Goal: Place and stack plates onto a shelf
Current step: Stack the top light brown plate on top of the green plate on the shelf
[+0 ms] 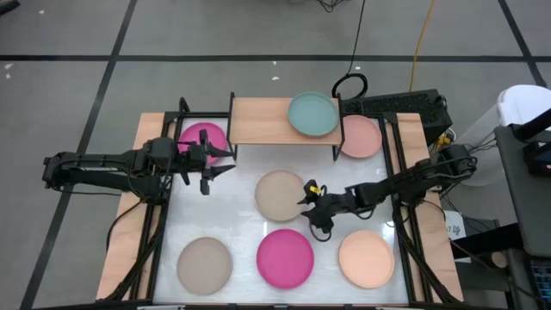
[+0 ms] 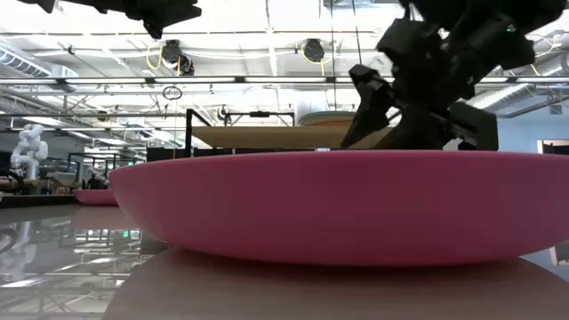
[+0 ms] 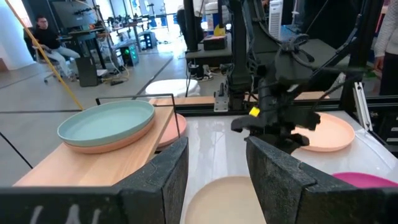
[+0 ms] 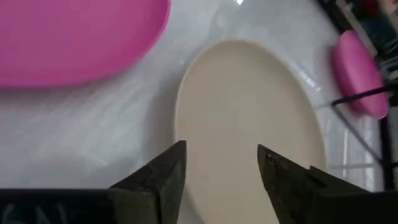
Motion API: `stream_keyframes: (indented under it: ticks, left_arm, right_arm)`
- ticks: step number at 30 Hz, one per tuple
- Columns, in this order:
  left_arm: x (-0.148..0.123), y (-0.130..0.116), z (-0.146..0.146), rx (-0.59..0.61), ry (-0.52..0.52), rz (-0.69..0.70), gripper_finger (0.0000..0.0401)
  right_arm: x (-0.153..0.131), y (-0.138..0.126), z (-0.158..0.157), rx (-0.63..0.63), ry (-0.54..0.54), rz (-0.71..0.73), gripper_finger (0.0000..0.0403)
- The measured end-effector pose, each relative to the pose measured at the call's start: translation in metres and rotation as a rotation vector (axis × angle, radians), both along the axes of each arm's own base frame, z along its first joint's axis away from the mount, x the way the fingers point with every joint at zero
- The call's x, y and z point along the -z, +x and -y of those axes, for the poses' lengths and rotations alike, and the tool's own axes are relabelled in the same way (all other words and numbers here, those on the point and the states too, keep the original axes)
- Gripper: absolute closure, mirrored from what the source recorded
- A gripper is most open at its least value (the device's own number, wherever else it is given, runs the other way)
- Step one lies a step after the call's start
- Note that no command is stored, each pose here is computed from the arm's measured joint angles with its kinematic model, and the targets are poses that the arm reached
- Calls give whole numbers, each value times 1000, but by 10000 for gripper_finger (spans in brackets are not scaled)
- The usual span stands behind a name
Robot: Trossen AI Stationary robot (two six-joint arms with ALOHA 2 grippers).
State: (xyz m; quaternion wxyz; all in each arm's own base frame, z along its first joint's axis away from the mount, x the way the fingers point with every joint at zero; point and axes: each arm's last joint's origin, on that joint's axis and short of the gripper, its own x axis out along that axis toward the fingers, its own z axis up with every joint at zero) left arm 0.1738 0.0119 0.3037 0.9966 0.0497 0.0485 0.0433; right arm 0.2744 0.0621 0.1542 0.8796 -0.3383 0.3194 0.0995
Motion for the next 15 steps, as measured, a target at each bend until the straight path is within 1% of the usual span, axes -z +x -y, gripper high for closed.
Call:
stream_keyframes:
  ticks: [6, 10, 15]
  left_arm:
    - [0, 0, 0, 0, -1, -1, 233]
    - [0, 0, 0, 0, -1, -2, 233]
    - [0, 0, 0, 0, 1, -2, 233]
  right_arm:
    - [-5, 7, -1, -23, 7, -83, 238]
    - [-2, 4, 1, -20, 10, -141, 242]
    - [-1, 5, 8, 6, 13, -144, 242]
